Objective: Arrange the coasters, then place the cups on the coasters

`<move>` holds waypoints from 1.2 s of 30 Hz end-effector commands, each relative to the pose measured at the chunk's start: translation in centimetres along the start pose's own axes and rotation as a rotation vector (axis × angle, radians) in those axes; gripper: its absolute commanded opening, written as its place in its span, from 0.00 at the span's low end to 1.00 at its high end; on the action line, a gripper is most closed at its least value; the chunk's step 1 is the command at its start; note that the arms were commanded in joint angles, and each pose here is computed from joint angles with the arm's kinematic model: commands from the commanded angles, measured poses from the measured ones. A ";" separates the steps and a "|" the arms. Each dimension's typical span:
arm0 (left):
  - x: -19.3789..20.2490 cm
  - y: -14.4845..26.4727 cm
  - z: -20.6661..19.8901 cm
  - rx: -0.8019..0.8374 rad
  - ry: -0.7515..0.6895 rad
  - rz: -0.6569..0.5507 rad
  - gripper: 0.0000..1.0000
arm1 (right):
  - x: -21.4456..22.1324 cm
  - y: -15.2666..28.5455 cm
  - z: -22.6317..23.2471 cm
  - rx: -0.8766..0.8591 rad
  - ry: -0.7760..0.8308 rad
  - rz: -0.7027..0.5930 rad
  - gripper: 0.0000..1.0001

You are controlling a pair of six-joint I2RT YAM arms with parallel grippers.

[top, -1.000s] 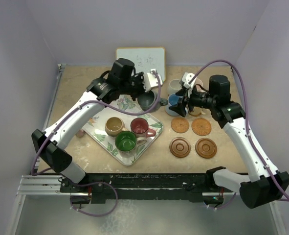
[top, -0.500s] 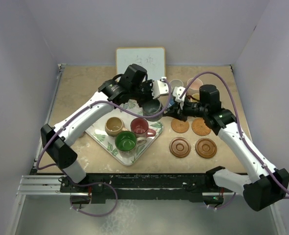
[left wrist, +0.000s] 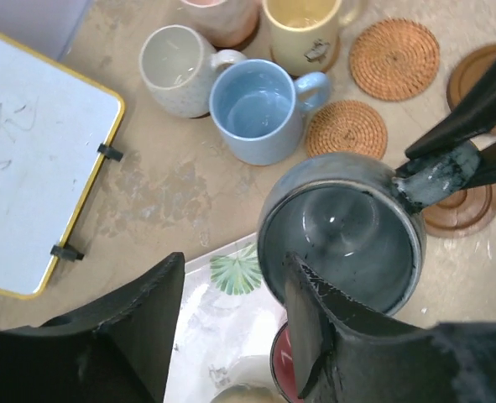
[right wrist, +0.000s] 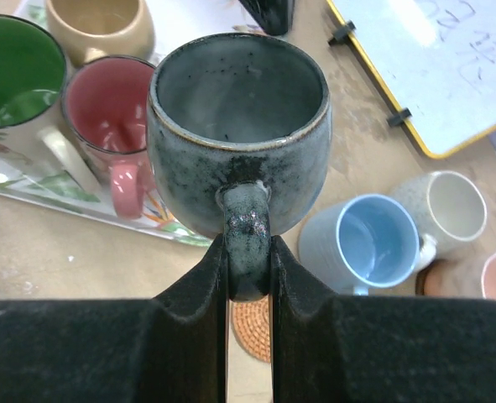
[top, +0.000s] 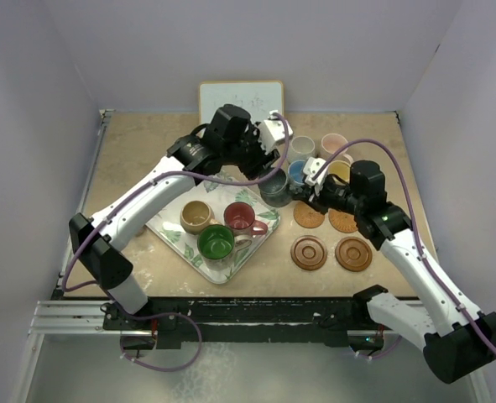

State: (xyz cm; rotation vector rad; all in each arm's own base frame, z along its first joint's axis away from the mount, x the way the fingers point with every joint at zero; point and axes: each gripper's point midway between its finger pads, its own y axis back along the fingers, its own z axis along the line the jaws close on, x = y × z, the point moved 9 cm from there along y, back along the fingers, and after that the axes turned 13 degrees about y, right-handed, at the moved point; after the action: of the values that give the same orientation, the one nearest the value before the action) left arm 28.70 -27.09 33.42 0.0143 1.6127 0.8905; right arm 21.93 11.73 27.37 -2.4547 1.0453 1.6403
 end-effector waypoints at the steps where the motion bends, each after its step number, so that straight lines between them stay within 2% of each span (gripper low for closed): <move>1: -2.6 1.6 1.0 -0.102 0.231 -0.128 0.52 | -2.4 1.2 -2.5 0.183 0.084 -0.064 0.00; 7: -0.9 0.1 2.6 -0.106 0.481 -0.068 0.67 | -2.8 2.0 -3.6 0.288 0.085 -0.057 0.00; 10: -0.2 -0.9 3.7 -0.043 0.617 -0.045 0.70 | -2.8 2.1 -3.7 0.307 0.081 -0.053 0.00; 16: 0.2 -3.1 3.1 0.099 0.723 0.000 0.71 | -2.8 2.2 -3.8 0.327 0.081 -0.053 0.00; 19: 0.4 -3.9 2.9 0.140 0.752 0.012 0.71 | -2.7 2.2 -3.8 0.326 0.082 -0.052 0.00; 22: 0.5 -3.8 3.3 0.114 0.759 0.004 0.71 | -2.5 2.1 -3.7 0.324 0.084 -0.045 0.00; 28: -0.3 -0.9 4.1 -0.018 0.740 -0.121 0.71 | -2.2 1.9 -3.6 0.313 0.090 -0.040 0.00; 32: -1.0 0.0 3.2 0.055 0.743 -0.152 0.72 | -2.3 1.7 -3.6 0.303 0.086 -0.045 0.00; 36: -0.3 -1.2 2.9 0.105 0.783 -0.103 0.72 | -2.5 1.8 -3.7 0.302 0.083 -0.049 0.00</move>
State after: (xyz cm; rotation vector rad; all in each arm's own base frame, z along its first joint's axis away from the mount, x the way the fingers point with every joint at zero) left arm 31.91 -26.05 31.85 -0.3829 2.3187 0.8802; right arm 22.73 9.77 27.48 -2.2985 1.2957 1.4971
